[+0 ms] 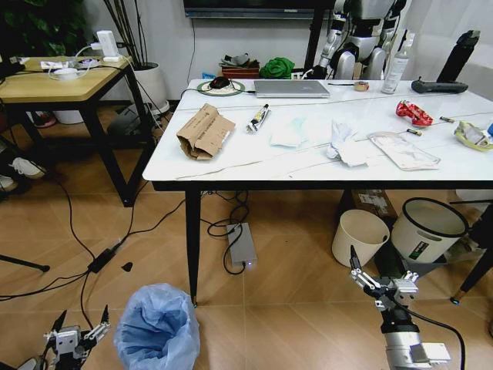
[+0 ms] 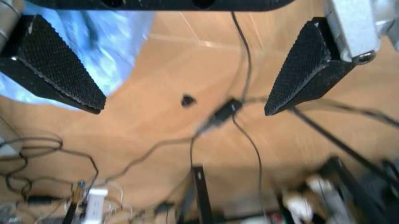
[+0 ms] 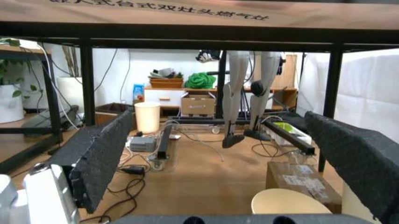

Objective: Pick up the trash bin and place the trash from the table into it.

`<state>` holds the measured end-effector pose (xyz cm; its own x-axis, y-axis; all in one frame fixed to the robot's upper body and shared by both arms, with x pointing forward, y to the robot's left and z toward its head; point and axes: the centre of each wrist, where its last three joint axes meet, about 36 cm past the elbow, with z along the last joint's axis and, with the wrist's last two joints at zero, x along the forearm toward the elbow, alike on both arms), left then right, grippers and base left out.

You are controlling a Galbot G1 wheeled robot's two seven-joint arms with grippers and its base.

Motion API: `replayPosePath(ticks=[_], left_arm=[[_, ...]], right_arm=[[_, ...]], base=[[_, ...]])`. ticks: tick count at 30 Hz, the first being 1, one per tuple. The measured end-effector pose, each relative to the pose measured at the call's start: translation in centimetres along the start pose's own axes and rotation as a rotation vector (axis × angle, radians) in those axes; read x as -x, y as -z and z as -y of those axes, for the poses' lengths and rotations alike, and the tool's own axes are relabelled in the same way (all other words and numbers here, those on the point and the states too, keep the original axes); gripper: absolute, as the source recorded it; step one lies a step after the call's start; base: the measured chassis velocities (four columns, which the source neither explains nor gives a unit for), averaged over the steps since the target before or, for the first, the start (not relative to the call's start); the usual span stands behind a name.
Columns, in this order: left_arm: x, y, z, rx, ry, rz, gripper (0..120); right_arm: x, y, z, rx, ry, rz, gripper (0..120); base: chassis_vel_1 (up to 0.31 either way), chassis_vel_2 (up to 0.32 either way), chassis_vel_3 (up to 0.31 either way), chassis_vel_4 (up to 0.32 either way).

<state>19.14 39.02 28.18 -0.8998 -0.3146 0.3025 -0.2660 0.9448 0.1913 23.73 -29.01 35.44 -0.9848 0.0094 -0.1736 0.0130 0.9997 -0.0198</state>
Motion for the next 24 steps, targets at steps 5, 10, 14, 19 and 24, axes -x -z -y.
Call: replayPosePath(ticks=[5,10,14,19,24], left_arm=[[1.2,0.4,1.6,-0.104,-0.042,-0.077,100],[1.7,-1.8,1.8,-0.129,-0.026,-0.165,100],[2.1,-3.2,1.9,-0.134,-0.01,-0.214,100],[3.3,-4.6,2.7,-0.158,-0.024,-0.233,100],[4.3,-4.9,3.3,-0.192,-0.048,-0.232,93]], right_arm=[[-0.1,-0.1,0.0,0.001,0.0,-0.004,100],[0.4,-0.6,-0.6,0.018,0.018,-0.011,100],[0.5,-0.8,-0.8,0.023,0.028,-0.016,100],[0.4,-0.9,-1.0,0.025,0.029,-0.022,100],[0.1,-0.7,-1.1,0.016,0.03,-0.025,100]], base=[[0.0,0.0,0.0,0.0],[0.0,0.0,0.0,0.0],[0.0,0.0,0.0,0.0],[0.0,0.0,0.0,0.0],[0.0,0.0,0.0,0.0]])
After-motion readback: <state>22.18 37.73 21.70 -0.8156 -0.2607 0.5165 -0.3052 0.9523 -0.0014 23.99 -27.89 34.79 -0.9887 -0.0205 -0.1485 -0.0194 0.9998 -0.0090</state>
